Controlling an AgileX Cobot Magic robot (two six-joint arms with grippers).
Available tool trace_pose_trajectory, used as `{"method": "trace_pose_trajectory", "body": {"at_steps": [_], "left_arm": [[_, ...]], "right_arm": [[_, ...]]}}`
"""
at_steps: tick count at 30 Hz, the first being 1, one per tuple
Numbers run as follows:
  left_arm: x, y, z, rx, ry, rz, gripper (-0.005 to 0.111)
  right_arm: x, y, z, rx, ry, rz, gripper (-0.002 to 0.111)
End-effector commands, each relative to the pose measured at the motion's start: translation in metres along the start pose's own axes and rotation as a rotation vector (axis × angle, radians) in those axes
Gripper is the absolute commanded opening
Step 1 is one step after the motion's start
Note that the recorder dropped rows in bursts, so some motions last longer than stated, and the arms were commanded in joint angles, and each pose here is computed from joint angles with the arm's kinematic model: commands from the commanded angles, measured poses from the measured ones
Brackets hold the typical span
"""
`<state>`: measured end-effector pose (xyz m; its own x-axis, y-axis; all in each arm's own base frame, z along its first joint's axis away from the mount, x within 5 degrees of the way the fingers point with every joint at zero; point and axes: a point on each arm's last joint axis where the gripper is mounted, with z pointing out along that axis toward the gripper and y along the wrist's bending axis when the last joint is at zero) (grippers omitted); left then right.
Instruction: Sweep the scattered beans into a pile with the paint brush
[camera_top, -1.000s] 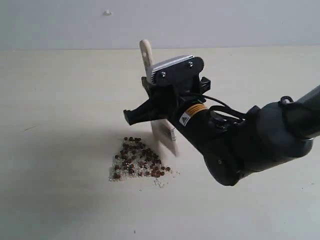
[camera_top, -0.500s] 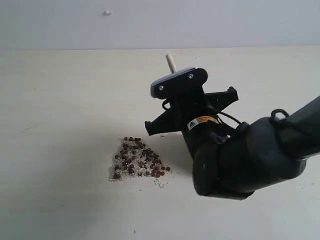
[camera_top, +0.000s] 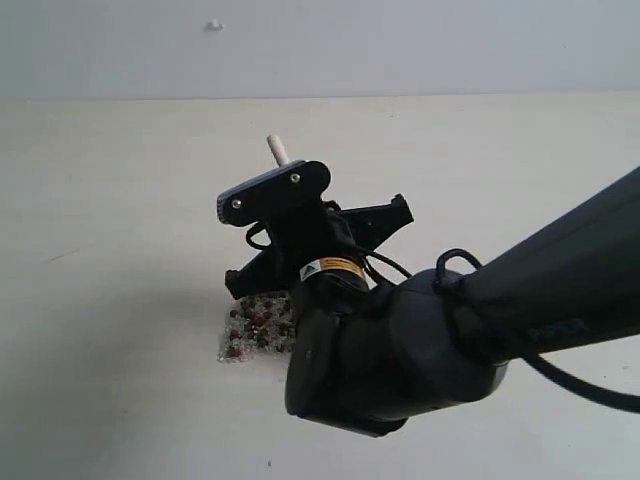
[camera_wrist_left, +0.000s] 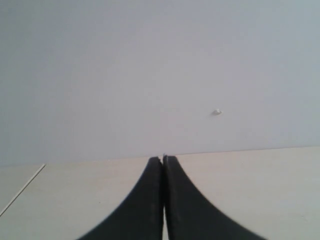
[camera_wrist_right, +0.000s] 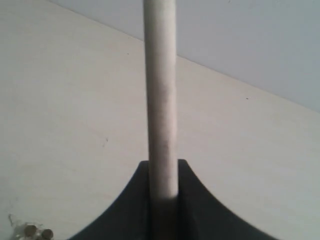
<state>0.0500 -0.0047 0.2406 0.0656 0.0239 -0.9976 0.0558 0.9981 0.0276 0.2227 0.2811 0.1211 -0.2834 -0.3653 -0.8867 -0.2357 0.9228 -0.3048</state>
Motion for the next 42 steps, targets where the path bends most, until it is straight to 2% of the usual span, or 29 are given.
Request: {"method": "trace_pose_trajectory", "body": {"at_steps": [1, 16, 22, 31, 36, 42], "left_arm": [[0.001, -0.001, 0.0, 0.017, -0.001, -0.007, 0.0], [0.001, -0.004, 0.0, 0.087, -0.003, -0.012, 0.0], [0.001, -0.005, 0.0, 0.092, -0.003, -0.012, 0.0], [0.001, -0.005, 0.0, 0.102, -0.003, -0.013, 0.0], [0.001, -0.005, 0.0, 0.106, -0.003, -0.013, 0.0], [0.001, -0.006, -0.001, 0.125, -0.004, -0.014, 0.0]], "right_arm": [[-0.002, 0.012, 0.005, -0.022, 0.044, 0.04, 0.0], [-0.016, 0.027, 0.014, -0.029, 0.072, 0.147, 0.0], [-0.028, 0.015, 0.009, 0.048, 0.061, 0.194, 0.0], [-0.057, -0.011, -0.007, 0.167, -0.005, 0.124, 0.0], [-0.05, -0.014, -0.009, 0.191, 0.103, 0.076, 0.0], [-0.038, -0.008, -0.01, 0.139, 0.237, 0.063, 0.0]]}}
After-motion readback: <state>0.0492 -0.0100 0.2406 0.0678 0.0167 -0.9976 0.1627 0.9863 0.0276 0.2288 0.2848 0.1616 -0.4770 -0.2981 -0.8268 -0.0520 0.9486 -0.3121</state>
